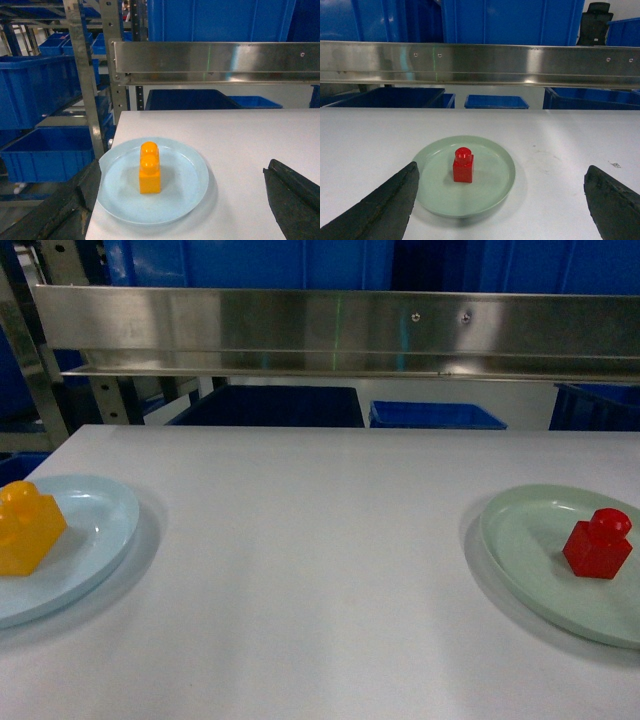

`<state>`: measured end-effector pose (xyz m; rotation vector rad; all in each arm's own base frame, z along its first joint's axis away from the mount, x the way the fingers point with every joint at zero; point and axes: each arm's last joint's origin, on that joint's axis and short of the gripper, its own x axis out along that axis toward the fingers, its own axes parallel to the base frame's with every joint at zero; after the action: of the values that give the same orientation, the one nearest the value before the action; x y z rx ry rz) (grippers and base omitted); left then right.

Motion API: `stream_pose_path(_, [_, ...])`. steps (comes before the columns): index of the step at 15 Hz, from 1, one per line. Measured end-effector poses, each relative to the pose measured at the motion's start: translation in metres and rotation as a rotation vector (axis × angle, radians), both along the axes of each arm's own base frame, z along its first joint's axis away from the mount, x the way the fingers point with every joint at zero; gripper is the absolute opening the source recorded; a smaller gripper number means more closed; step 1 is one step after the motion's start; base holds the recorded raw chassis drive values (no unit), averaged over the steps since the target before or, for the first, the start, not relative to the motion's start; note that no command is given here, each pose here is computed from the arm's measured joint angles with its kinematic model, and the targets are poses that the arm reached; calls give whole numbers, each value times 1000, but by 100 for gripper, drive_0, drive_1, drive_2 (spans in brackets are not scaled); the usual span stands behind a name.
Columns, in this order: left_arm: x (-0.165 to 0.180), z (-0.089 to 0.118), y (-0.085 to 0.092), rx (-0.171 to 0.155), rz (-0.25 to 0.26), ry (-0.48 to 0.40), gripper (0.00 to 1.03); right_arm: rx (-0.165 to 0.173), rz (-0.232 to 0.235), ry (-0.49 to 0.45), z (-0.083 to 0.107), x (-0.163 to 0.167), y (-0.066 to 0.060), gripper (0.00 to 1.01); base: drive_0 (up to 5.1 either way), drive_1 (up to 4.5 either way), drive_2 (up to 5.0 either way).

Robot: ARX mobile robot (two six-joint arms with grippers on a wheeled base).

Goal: Sort and place red and yellow blocks in left bins

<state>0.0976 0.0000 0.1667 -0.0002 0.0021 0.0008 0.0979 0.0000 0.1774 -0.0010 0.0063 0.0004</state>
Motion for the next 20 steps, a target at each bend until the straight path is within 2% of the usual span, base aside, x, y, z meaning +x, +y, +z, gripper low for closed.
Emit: stream_pose_path(20, [0, 0, 0, 0, 0, 0, 98, 0, 0, 0, 0, 0, 0, 98, 0, 0, 0])
